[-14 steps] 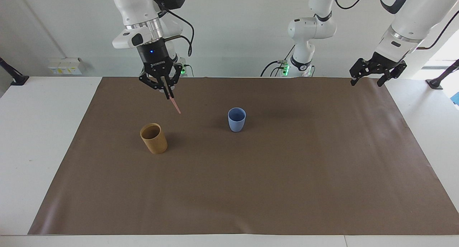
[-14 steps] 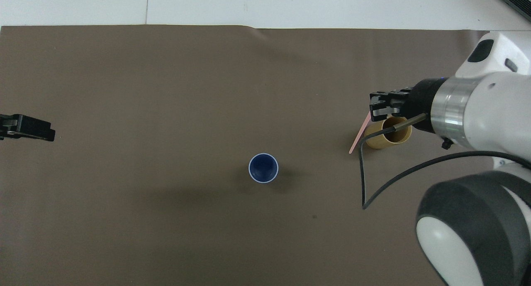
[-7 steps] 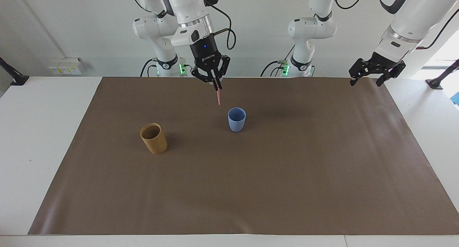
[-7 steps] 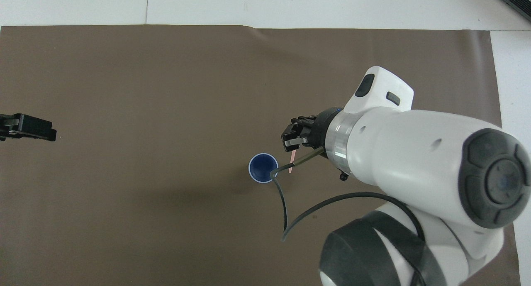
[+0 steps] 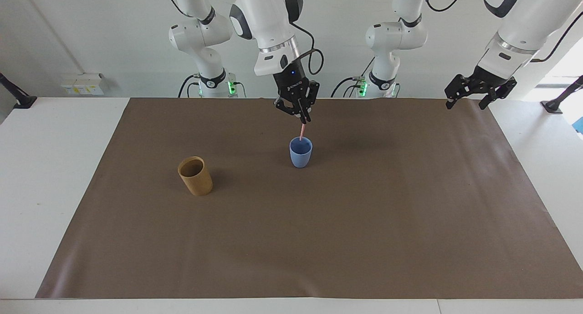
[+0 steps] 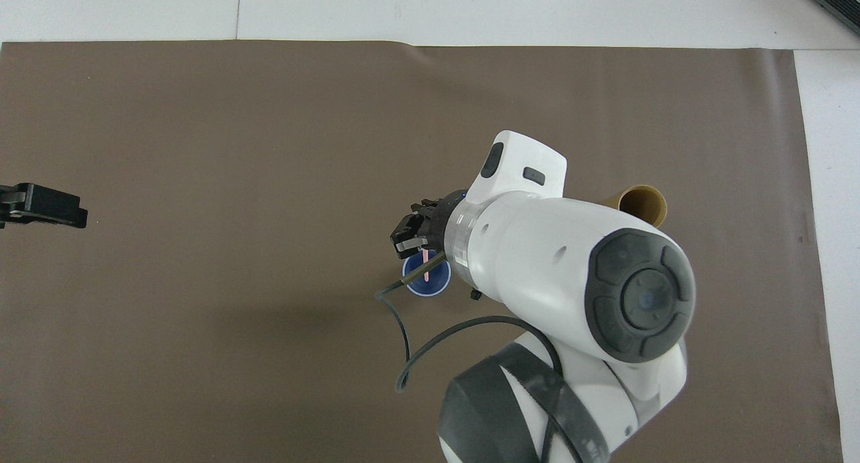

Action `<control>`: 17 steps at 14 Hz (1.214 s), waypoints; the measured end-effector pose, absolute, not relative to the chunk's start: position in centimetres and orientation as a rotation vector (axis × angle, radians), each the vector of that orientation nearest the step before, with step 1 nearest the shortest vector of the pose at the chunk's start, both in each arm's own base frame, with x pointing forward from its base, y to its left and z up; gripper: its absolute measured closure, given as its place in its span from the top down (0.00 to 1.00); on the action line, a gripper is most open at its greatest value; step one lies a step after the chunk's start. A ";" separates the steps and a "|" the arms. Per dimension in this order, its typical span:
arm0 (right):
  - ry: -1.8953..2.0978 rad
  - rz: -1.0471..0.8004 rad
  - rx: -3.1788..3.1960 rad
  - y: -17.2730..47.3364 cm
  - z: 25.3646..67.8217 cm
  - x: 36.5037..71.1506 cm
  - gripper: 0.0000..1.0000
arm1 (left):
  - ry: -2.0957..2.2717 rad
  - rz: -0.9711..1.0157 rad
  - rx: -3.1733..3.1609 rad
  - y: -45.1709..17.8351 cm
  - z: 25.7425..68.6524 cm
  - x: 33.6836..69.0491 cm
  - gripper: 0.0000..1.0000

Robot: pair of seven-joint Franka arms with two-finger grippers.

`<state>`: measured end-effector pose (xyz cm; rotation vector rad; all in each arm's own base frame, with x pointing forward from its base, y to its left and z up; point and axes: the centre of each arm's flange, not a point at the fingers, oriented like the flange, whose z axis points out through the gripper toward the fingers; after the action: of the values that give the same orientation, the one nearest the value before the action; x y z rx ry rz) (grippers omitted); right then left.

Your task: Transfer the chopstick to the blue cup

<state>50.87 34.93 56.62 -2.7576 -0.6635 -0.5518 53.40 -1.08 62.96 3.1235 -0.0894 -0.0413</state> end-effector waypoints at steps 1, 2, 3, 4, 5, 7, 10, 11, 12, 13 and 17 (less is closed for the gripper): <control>-0.703 -0.550 -2.755 35.1 56.0 51.0 0.08 | -0.087 -0.041 3.123 -1.0 63.0 53.4 1.00; -0.753 -0.544 -2.753 35.1 55.4 51.1 0.08 | -0.086 -0.041 3.123 -1.0 63.0 53.4 1.00; -0.810 -0.539 -2.750 34.9 54.9 51.1 0.08 | -0.087 -0.041 3.123 -1.0 63.0 53.4 1.00; -0.858 -0.532 -2.747 34.8 54.3 51.1 0.08 | -0.087 -0.041 3.123 -1.0 63.0 53.4 1.00; -0.896 -0.530 -2.743 34.7 53.9 51.0 0.08 | -0.086 -0.041 3.123 -1.0 63.0 53.4 1.00; -0.975 -0.537 -2.727 34.7 53.4 51.0 0.14 | -0.086 -0.041 3.124 -1.0 63.0 53.4 1.00; -1.016 -0.535 -2.719 34.7 53.1 50.9 0.28 | -0.086 -0.041 3.124 -1.0 63.0 53.4 1.00; -1.017 -0.535 -2.719 34.7 53.1 50.9 0.37 | -0.086 -0.041 3.124 -1.0 63.0 53.4 1.00; -1.016 -0.535 -2.718 34.7 53.1 50.9 0.50 | -0.086 -0.041 3.124 -1.0 63.0 53.4 1.00; -1.015 -0.536 -2.718 34.7 53.2 50.9 0.63 | -0.086 -0.041 3.124 -1.0 63.0 53.4 1.00; -0.970 -0.425 -2.774 32.6 55.2 50.8 0.84 | -0.085 -0.040 3.124 -1.0 63.0 53.4 1.00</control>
<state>50.78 32.64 55.17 -2.7741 -0.9703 -0.4254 53.38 -0.99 62.99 3.1235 -0.0853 -0.0404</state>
